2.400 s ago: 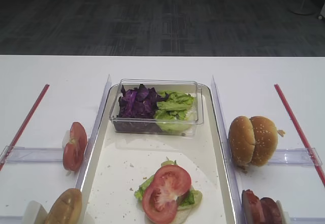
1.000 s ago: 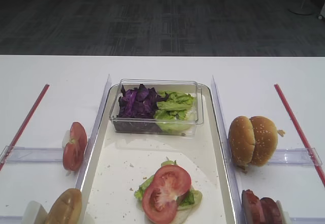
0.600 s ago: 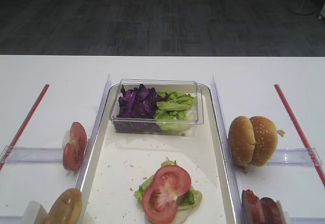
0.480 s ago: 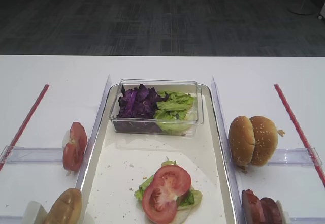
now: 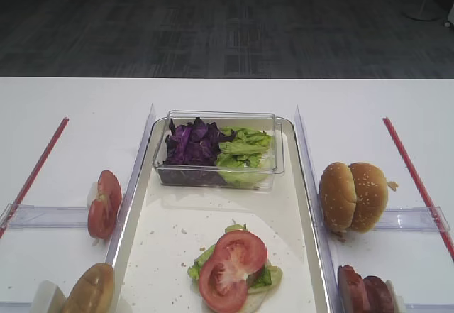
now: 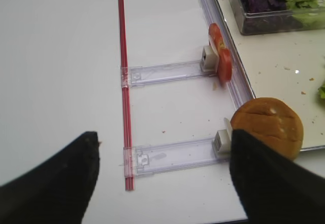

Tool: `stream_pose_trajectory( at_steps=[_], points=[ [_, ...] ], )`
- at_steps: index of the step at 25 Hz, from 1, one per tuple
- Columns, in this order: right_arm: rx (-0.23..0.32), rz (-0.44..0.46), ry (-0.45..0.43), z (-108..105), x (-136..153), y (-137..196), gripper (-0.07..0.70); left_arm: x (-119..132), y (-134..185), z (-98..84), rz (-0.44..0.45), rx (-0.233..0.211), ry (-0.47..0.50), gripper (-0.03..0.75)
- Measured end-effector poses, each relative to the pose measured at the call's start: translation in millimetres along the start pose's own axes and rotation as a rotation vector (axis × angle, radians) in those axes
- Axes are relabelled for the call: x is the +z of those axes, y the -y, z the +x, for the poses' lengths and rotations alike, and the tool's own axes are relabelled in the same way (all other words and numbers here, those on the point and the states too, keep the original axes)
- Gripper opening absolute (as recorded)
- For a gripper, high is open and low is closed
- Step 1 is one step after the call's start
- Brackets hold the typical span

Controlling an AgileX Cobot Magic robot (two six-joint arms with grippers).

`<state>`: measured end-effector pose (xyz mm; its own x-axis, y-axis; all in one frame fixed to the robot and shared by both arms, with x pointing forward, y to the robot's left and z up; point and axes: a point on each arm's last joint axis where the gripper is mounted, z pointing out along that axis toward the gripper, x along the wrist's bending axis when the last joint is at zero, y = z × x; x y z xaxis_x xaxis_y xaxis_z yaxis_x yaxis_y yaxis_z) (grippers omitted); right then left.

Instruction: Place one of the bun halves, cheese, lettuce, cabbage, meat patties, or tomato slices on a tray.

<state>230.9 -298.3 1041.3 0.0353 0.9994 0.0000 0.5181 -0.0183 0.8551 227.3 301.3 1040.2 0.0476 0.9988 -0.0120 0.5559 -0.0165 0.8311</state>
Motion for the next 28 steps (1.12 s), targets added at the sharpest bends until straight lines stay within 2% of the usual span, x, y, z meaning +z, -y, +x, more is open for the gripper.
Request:
stream_pose_trajectory(
  at_steps=[28],
  points=[
    [0.0, 0.0, 0.0, 0.0, 0.0, 0.0, 0.445, 0.0, 0.0, 0.0, 0.0, 0.0, 0.0, 0.479]
  ],
)
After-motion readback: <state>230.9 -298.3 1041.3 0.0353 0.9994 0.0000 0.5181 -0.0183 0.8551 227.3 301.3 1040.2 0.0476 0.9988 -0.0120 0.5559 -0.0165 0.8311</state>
